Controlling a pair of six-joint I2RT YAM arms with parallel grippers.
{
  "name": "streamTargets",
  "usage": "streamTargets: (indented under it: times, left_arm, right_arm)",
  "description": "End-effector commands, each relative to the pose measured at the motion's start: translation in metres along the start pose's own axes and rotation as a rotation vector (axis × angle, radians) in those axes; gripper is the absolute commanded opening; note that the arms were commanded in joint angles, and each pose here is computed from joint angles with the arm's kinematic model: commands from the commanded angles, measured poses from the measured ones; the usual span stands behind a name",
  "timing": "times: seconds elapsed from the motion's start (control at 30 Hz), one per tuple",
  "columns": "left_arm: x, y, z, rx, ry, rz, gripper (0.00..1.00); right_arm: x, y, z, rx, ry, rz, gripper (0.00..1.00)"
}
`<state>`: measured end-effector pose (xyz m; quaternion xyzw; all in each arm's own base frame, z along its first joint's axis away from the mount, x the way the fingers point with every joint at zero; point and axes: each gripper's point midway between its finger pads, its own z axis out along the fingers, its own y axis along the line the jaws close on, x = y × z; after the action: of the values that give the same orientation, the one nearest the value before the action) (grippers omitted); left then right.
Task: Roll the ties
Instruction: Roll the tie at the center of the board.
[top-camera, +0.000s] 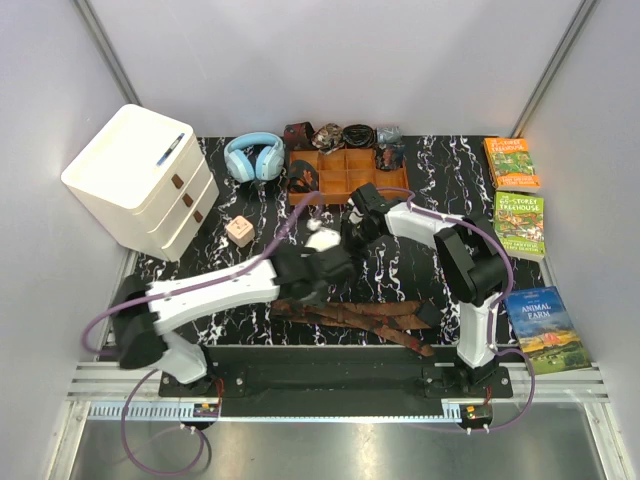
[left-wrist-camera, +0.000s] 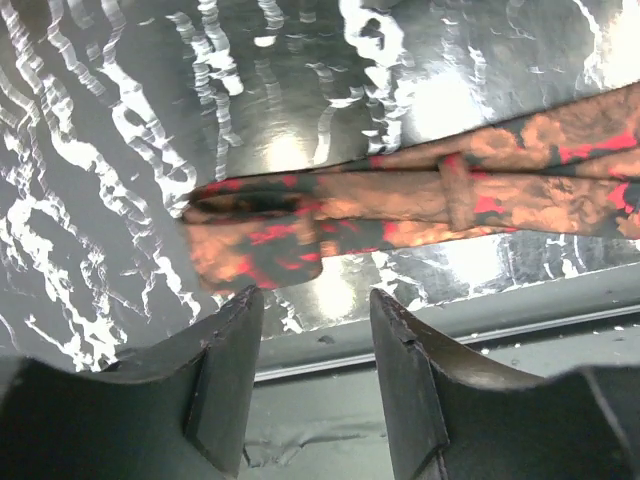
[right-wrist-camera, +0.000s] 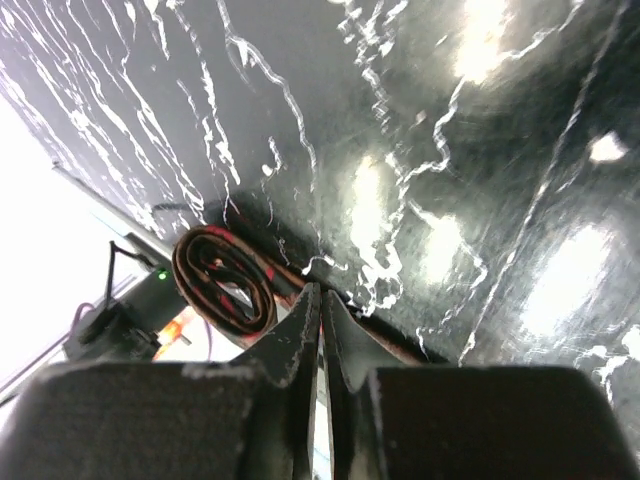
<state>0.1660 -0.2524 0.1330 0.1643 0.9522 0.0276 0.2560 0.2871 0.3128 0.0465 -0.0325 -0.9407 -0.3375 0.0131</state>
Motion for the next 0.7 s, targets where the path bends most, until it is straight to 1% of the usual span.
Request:
streamTargets:
  times: [0.0, 0.07, 0.1, 0.13, 0.17, 0.3, 0.5, 0.67]
  left_arm:
    - [0.015, 0.034, -0.003, 0.074, 0.029, -0.171, 0.51]
    - [0.026, 0.047, 0.002, 0.113, 0.037, -0.231, 0.51]
    - [0.025, 0.059, 0.007, 0.108, 0.041, -0.283, 0.51]
    - [0.036, 0.065, 0.014, 0.105, 0.061, -0.285, 0.51]
    - [0.031, 0.070, 0.014, 0.126, 0.042, -0.328, 0.51]
    - [0.036, 0.090, 0.025, 0.092, 0.049, -0.379, 0.47]
    - [0.033, 0.101, 0.042, 0.108, 0.051, -0.440, 0.42]
    - [0.030, 0.097, 0.054, 0.143, 0.060, -0.458, 0.41]
  right_arm:
    - [0.005, 0.035, -0.027, 0.005, -0.075, -0.104, 0.10]
    - [0.019, 0.047, -0.026, -0.005, -0.066, -0.132, 0.10]
    - [0.025, 0.052, -0.025, -0.009, -0.057, -0.140, 0.09]
    - [0.031, 0.058, -0.025, -0.019, -0.053, -0.161, 0.09]
    - [0.049, 0.070, -0.019, -0.033, -0.022, -0.204, 0.09]
    - [0.085, 0.097, -0.009, -0.078, 0.031, -0.274, 0.09]
    - [0.098, 0.111, -0.008, -0.105, 0.038, -0.286, 0.07]
    - [0.107, 0.111, 0.000, -0.098, 0.067, -0.286, 0.06]
